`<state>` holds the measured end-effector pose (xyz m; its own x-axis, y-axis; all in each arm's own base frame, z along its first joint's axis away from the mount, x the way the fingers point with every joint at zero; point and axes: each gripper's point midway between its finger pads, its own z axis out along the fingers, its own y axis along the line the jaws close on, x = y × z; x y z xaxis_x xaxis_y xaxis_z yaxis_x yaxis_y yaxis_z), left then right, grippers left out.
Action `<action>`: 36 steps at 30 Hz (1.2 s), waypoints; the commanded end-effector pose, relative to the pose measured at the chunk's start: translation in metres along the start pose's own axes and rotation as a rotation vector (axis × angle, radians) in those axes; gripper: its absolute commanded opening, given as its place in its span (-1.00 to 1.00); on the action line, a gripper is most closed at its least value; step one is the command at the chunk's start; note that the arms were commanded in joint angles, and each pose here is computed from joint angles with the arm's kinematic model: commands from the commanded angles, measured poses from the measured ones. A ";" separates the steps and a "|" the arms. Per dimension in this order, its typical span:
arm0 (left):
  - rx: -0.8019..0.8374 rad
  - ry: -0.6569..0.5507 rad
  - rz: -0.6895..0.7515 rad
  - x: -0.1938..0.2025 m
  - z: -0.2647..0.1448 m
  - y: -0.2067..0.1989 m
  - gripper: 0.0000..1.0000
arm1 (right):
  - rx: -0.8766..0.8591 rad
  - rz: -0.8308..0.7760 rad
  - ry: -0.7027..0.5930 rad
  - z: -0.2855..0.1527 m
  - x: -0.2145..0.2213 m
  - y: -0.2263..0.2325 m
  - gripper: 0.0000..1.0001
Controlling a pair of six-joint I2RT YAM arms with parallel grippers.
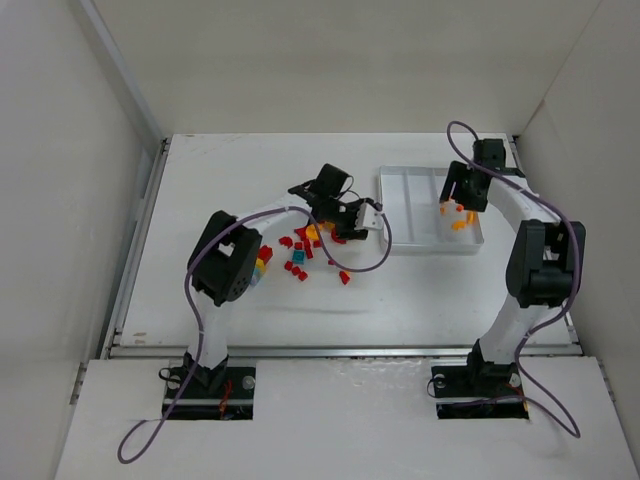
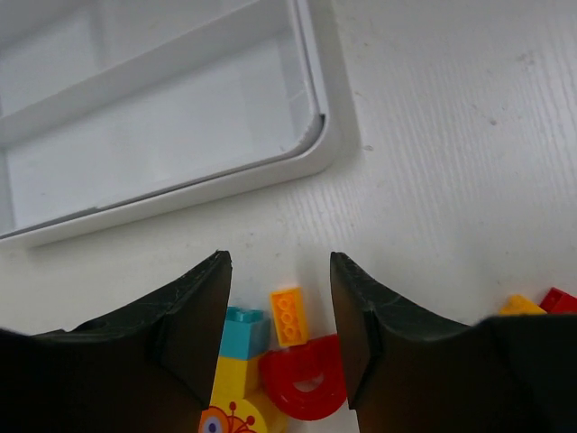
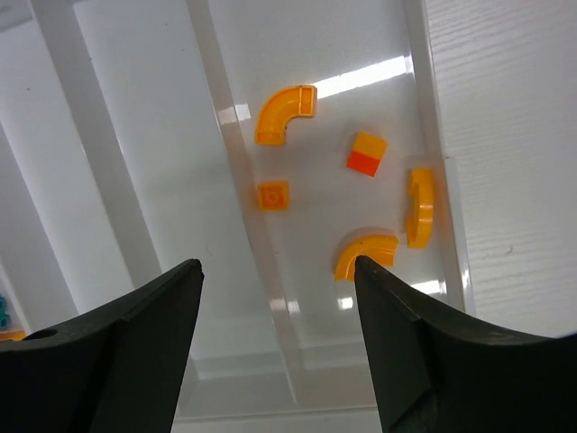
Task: Sort the legos into containers by color
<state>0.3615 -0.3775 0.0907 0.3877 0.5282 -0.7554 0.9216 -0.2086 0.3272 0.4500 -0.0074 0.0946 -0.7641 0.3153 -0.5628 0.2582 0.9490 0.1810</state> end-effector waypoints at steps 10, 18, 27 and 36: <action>0.149 0.034 0.032 0.005 0.002 -0.019 -0.14 | -0.052 -0.027 -0.085 -0.029 -0.020 0.012 0.48; 0.133 0.134 0.025 0.021 0.001 -0.007 -0.16 | -0.060 -0.028 -0.115 -0.036 -0.027 0.014 0.48; 0.177 0.300 0.059 0.047 -0.004 -0.005 -0.16 | -0.053 -0.037 -0.125 -0.038 -0.025 0.012 0.48; 0.196 0.371 0.097 0.059 0.004 -0.003 -0.18 | -0.042 -0.036 -0.119 -0.037 -0.022 0.009 0.48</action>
<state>0.3784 -0.3489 0.0434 0.4619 0.7399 -0.4890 0.8869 -0.3871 0.2519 0.4424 -0.0053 0.1183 -0.7393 0.2959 -0.6048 0.2258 0.9552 0.1913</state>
